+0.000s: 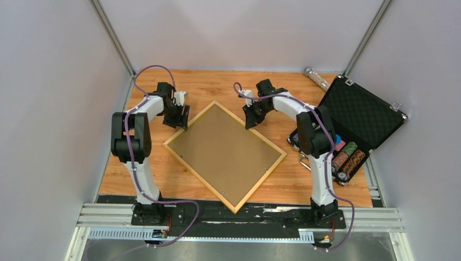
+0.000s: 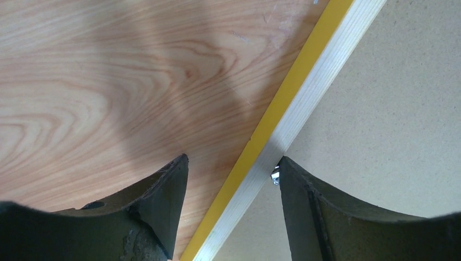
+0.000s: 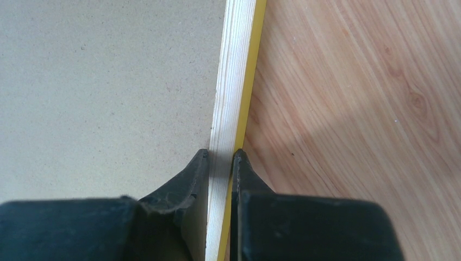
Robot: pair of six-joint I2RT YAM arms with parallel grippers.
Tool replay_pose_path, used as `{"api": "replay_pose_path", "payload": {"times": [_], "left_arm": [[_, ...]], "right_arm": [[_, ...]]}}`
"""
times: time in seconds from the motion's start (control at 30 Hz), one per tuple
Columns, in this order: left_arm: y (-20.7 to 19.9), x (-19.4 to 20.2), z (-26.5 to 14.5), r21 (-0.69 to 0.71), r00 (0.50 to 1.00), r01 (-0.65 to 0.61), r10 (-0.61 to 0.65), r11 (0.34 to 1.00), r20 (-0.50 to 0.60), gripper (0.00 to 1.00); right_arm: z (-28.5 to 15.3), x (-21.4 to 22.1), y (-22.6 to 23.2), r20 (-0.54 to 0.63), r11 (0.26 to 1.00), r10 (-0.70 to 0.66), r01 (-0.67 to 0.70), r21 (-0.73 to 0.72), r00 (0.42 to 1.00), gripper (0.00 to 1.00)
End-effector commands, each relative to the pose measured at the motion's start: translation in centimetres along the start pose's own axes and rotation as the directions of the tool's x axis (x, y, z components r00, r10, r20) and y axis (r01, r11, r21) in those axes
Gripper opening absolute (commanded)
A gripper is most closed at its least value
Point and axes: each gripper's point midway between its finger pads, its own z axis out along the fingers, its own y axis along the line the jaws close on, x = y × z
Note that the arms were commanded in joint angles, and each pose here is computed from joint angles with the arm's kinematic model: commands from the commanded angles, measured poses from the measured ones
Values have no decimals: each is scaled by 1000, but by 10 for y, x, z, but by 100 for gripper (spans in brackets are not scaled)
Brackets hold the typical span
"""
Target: Put the photo into the frame
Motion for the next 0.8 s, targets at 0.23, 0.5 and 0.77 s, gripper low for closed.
{"api": "replay_pose_path", "payload": {"times": [0.23,0.5,0.77], "left_arm": [[0,9,-20,50,994,106,-105,993,-26,78],[12,2,-31,48,988,151,-152,987,20,78],[13,0,-31,58,986,163,-165,985,25,76]], "right_arm": [[17,64,-6,-187,998,63,-62,9,980,1],[18,64,-6,-188,998,64,-64,7,980,2],[18,64,-6,-187,998,65,-64,7,980,1]]}}
